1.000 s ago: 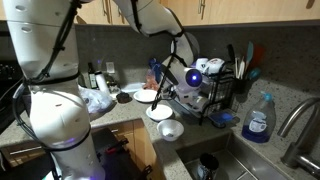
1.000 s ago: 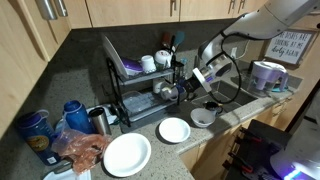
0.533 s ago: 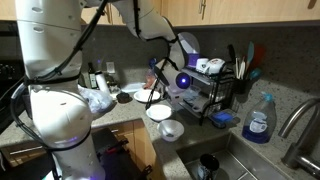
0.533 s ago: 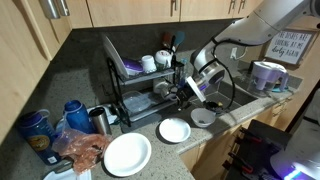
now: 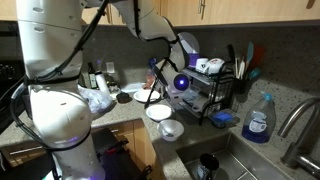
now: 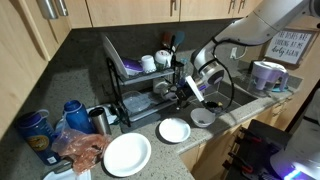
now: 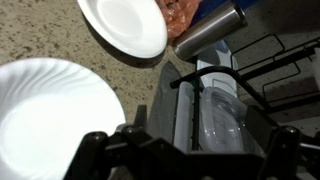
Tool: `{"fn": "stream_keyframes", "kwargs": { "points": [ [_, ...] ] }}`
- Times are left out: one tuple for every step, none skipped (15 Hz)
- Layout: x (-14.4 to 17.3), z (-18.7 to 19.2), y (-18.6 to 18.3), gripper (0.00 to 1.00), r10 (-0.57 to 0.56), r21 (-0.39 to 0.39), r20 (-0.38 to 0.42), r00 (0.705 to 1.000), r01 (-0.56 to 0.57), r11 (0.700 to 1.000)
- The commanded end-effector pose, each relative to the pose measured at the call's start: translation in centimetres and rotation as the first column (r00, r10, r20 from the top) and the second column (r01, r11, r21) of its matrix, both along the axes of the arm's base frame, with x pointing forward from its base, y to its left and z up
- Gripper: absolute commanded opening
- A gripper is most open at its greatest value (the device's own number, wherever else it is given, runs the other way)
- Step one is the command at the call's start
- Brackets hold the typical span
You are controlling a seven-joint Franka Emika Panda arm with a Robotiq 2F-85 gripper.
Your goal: Pick up the plastic bowl from the bottom compartment of the dish rack and put it on the countertop.
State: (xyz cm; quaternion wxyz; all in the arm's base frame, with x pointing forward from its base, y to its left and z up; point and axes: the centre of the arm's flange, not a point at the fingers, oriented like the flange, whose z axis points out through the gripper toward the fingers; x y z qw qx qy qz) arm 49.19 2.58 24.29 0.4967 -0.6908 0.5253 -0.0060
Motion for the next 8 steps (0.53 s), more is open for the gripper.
{"fn": "stream_keyframes", "kwargs": {
  "points": [
    [1.2,-1.2,3.4,1.0,-0.094,0.005,0.072,0.993,0.094,0.996],
    [1.4,-1.6,4.4,1.0,-0.119,-0.014,0.095,0.988,0.121,0.993],
    [1.7,-2.0,5.7,1.0,-0.133,-0.028,0.109,0.985,0.137,0.99],
    [1.8,-2.4,6.8,1.0,-0.136,-0.05,0.124,0.983,0.143,0.989],
    [1.9,-2.7,8.3,1.0,-0.136,-0.078,0.14,0.981,0.148,0.986],
    [2.1,-3.2,9.4,1.0,-0.131,-0.103,0.155,0.979,0.148,0.984],
    [2.3,-3.3,10.6,1.0,-0.128,-0.131,0.176,0.976,0.152,0.98],
    [2.6,-3.6,11.5,1.0,-0.13,-0.162,0.204,0.97,0.164,0.973]
  ]
}}
